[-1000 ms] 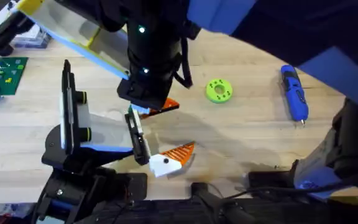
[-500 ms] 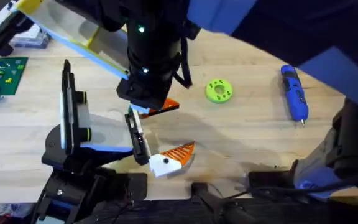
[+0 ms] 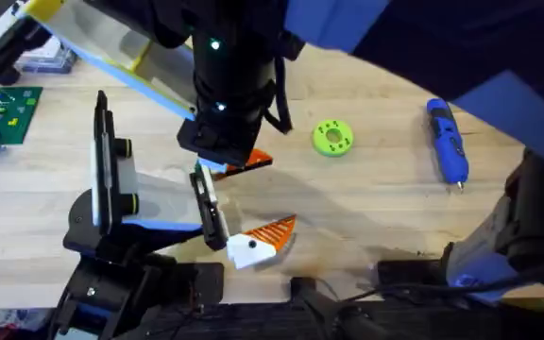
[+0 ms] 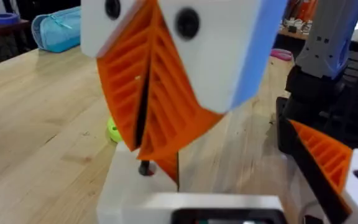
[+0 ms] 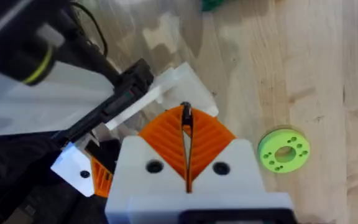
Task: Pick up the gripper from the table and insert it into the empty holder that is missing its gripper. Then pick up a screw, insert it into the mounting hole, and use the screwdriver to tighten it. Finally, clean up the table by picking up the vegetable and placing it into the bucket.
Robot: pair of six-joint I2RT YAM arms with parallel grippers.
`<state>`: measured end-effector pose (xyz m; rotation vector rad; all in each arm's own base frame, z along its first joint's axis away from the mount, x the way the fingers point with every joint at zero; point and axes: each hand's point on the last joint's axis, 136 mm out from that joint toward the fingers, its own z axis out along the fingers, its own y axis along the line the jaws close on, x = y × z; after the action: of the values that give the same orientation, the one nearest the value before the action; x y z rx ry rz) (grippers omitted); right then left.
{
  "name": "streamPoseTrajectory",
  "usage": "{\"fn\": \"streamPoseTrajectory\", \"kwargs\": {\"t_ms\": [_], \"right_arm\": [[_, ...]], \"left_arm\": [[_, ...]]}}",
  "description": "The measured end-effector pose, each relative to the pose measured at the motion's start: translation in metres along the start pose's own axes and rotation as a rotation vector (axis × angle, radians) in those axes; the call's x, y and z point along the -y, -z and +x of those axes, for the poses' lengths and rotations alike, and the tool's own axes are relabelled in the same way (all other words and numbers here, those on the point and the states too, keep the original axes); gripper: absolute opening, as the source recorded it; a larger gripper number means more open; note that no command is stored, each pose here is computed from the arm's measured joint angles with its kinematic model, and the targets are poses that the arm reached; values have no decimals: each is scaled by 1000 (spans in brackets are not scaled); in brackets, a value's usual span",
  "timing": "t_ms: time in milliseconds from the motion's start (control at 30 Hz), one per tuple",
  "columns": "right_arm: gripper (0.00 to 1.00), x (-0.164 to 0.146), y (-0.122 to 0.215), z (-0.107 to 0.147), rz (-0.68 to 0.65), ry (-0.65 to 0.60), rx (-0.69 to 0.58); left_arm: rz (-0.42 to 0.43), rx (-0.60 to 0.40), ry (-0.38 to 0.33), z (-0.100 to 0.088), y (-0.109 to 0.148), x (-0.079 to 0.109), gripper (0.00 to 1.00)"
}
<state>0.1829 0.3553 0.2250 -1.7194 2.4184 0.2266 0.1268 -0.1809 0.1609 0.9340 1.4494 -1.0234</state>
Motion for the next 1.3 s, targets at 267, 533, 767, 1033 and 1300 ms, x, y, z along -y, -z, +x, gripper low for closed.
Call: {"fn": "streamPoseTrajectory", "kwargs": {"t_ms": [267,533,767,1033,1300], "right_arm": [[13,0,0,0,0,0,0],[13,-1,10,1,4,2,26],[13,-1,18,3,7,2,40],[13,-1,18,3,7,2,39],[13,-1,18,3,7,1,40]], "left_arm": [[0,0,0,0,0,0,987],[0,0,0,0,0,0,987],[0,0,0,0,0,0,987],[0,0,0,0,0,0,987],[0,0,0,0,0,0,987]]}}
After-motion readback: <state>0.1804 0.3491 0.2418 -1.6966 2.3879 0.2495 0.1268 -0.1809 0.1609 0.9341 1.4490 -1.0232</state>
